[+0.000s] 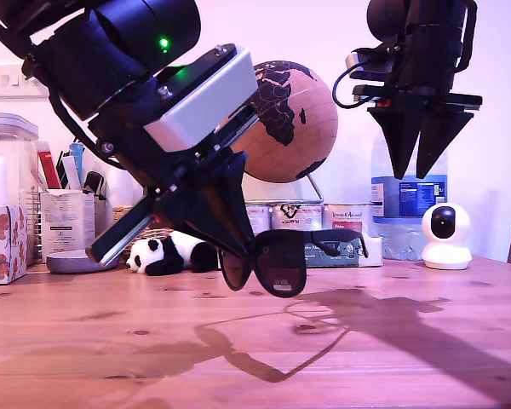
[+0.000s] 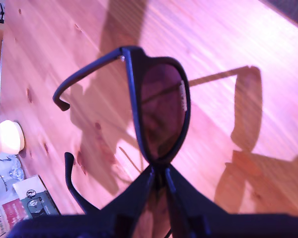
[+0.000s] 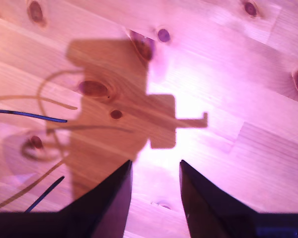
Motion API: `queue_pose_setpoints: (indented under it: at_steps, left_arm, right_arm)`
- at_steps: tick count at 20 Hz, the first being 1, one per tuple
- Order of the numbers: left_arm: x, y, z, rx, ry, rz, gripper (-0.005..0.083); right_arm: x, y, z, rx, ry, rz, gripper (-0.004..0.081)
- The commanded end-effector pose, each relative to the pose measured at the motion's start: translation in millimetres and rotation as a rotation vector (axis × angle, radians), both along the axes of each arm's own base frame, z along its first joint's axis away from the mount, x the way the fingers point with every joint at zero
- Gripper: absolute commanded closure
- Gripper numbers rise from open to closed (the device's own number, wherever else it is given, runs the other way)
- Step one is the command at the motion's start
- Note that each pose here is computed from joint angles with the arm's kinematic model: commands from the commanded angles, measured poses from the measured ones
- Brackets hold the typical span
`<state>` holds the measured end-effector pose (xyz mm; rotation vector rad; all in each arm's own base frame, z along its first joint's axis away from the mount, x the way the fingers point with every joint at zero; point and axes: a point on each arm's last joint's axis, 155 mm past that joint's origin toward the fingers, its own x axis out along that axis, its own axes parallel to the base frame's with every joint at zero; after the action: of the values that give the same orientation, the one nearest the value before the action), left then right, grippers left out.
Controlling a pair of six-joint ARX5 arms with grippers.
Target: Pick up the sunglasses and open them, then place them back on the table
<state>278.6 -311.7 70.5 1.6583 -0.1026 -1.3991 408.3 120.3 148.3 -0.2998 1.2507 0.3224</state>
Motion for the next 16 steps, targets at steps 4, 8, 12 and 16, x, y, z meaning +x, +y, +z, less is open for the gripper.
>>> queue_pose_setpoints:
  at_steps: [4,8,12,16]
  left_arm:
    - [-6.4,6.6,-28.9,0.064,0.046,-0.022,0.0793]
    - [-4.4,14.2,-34.0,0.100,0.029,-0.062,0.0793]
    - [-3.1,27.6,-46.2,0.153,0.040,-0.086,0.0793]
    - [-4.2,28.1,-55.8,0.174,0.037,-0.122,0.0792]
  right_arm:
    - [-0.3,4.2,-4.9,0.001,0.016,0.002,0.0505]
    - [-1.2,3.9,-5.2,-0.001,0.020,0.001,0.0506]
    - [-1.1,4.0,-5.2,0.000,0.019,0.002,0.0505]
    - [-1.9,3.7,-5.4,-0.002,0.023,0.001,0.0505]
